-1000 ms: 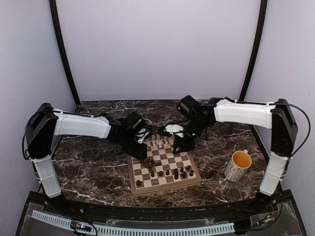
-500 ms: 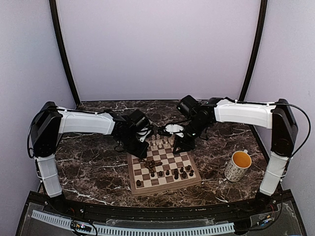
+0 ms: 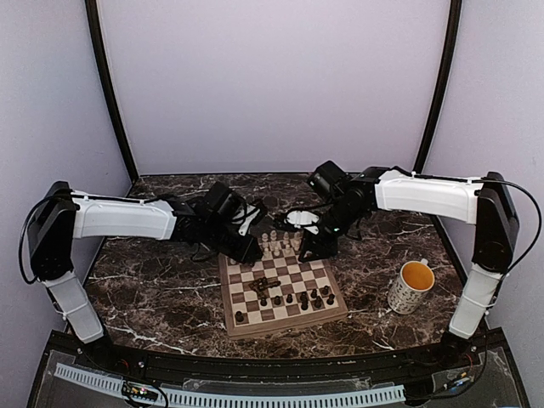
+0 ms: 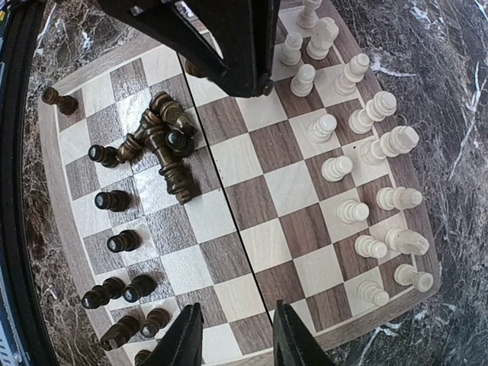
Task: Set up the chess pieces on the board
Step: Pick up the chess pile from the chessboard, then pass from the left arm to the right
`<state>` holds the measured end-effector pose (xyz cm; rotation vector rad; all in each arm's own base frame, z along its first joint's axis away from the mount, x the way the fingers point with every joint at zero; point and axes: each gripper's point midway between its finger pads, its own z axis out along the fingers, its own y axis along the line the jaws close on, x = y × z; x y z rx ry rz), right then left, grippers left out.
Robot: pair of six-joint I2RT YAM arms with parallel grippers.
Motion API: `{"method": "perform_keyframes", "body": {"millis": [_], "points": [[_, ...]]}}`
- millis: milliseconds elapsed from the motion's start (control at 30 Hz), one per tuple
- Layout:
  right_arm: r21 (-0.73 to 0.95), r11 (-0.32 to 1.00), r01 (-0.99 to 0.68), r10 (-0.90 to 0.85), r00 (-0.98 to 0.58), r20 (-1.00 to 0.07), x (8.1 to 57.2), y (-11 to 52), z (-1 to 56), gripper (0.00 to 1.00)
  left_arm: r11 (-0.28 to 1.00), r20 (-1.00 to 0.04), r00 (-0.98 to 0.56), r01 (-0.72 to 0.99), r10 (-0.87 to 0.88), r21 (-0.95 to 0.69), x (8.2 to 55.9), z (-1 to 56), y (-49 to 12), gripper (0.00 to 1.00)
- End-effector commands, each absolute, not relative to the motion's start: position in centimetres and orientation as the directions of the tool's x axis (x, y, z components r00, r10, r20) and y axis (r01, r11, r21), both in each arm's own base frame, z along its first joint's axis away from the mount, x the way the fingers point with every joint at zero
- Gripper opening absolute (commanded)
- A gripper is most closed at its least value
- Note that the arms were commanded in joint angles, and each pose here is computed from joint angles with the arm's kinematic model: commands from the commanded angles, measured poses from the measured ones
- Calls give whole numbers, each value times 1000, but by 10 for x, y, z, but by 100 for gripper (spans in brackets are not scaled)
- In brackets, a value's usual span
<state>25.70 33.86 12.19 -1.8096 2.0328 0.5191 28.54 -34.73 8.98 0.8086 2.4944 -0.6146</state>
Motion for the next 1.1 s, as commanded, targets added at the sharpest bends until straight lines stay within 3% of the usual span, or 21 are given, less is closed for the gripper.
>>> {"method": "perform_keyframes", "body": {"millis": [0, 233, 533, 800, 1067], "points": [[5, 128, -992, -818, -109, -565, 266, 347, 148, 33, 619, -732, -594, 724, 334, -305, 292, 148, -371, 0], [39, 116, -992, -791, -116, -601, 264, 357, 159, 34, 511, -833, -497, 795, 243, -325, 280, 174, -379, 0], [123, 78, -989, -751, -140, -645, 252, 366, 169, 36, 390, -874, -477, 825, 94, -409, 260, 202, -380, 0], [392, 19, -920, -591, -326, -737, 259, 363, 206, 43, 312, -913, -409, 867, -5, -390, 248, 245, -376, 0], [616, -134, -776, -511, -479, -714, 241, 371, 222, 59, 289, -930, -367, 887, -32, -360, 245, 265, -377, 0]]}}
